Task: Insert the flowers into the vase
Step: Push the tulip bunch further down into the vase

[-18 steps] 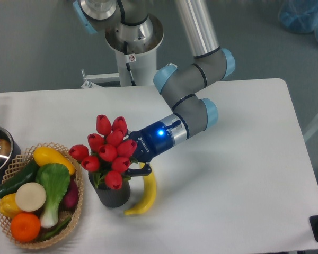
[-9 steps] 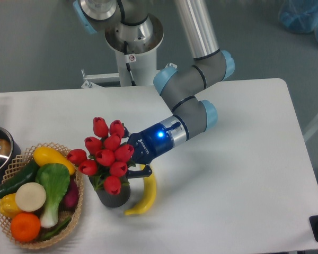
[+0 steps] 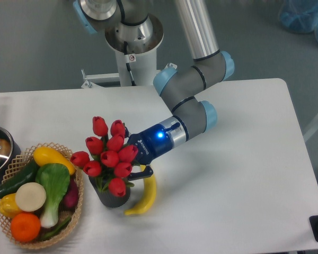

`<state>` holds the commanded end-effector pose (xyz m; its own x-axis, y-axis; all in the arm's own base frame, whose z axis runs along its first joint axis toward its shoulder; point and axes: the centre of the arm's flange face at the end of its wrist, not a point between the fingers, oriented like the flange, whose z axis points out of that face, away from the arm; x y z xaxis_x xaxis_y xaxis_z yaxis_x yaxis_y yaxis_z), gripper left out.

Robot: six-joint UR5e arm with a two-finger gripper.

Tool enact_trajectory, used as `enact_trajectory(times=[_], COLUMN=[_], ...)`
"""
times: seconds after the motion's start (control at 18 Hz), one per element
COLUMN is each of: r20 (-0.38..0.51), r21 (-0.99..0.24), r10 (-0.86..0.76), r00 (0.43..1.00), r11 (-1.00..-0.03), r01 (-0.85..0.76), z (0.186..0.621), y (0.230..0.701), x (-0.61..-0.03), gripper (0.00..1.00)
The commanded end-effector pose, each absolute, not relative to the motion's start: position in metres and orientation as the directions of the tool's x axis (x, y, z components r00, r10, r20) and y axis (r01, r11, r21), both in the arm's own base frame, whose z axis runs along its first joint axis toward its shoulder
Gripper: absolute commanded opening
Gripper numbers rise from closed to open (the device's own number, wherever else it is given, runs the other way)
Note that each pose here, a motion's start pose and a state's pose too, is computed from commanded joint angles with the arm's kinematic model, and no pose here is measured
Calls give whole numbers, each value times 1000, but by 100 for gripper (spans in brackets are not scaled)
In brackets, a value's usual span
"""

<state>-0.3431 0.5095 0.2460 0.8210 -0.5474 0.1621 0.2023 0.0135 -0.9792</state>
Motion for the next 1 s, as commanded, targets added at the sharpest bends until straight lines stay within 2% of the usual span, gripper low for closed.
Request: enact_trajectory(times=[0.06, 0.28, 0.67, 0.89, 1.0], r20=[158, 152, 148, 147, 145], r21=[-980, -981, -981, -982, -982], r10=[-547, -547, -547, -547, -548], r00=[822, 823, 824, 824, 824], r11=[16, 19, 21, 22, 22], r01=[199, 193, 191, 190, 188], z=[246, 245, 245, 246, 247], y=[510, 510, 510, 510, 509], x=[-344, -343, -343, -343, -343], gripper=[73, 76, 90, 89, 85])
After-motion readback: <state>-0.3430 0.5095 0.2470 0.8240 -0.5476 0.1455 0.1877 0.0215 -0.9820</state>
